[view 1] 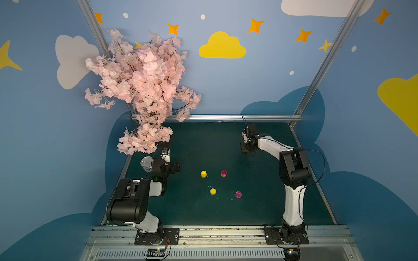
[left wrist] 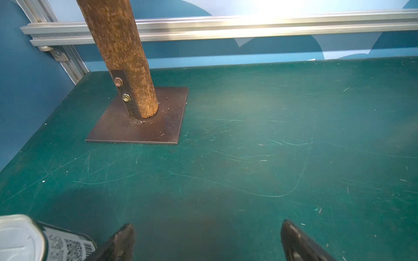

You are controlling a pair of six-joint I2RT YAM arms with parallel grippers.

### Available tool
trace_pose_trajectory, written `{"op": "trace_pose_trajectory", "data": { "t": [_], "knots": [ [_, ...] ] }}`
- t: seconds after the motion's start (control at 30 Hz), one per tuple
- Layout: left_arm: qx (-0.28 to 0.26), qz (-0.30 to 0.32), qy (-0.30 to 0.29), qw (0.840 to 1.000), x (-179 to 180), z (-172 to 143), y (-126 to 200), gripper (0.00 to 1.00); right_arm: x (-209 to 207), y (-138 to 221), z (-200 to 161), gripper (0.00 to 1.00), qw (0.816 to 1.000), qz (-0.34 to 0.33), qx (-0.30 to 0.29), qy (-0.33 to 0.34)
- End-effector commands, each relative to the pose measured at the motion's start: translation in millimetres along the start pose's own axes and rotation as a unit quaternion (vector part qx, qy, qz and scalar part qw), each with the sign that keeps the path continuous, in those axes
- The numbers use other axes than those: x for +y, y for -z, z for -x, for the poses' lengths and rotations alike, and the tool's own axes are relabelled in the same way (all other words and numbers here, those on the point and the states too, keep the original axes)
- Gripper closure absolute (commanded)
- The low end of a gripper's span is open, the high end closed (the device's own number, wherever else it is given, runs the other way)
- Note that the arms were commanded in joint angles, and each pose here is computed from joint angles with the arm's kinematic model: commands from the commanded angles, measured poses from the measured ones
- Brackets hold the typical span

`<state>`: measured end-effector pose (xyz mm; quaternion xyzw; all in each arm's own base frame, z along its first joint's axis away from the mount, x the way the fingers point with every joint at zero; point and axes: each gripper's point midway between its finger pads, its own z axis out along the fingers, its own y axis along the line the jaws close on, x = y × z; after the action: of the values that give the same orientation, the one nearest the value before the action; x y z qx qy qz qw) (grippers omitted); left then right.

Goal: Close the paint jar lid
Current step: Place the paint jar at the center of the board.

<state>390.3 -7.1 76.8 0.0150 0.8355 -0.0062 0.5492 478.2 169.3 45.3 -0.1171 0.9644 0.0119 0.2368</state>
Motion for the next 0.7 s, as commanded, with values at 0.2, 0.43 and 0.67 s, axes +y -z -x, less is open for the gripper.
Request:
{"op": "trace_pose_trajectory", "data": {
  "t": [0.2, 0.43, 0.67],
  "knots": [
    [-0.005, -0.004, 0.005, 1.000, -0.1, 6.9, -0.5, 0.00, 3.1, -11.2, -17.1, 0.50, 0.999, -0.034, 0.018, -0.006],
    [-0.005, -0.004, 0.005, 1.000, -0.1, 6.9, -0.6, 0.00, 0.9, -0.3, -18.0, 0.45, 0.999, -0.033, 0.001, -0.011],
    [-0.006, -0.004, 0.005, 1.000, -0.1, 7.1, -0.7, 0.00, -0.8, 37.5, -7.7, 0.45, 0.998, -0.025, -0.049, -0.002]
  ]
}}
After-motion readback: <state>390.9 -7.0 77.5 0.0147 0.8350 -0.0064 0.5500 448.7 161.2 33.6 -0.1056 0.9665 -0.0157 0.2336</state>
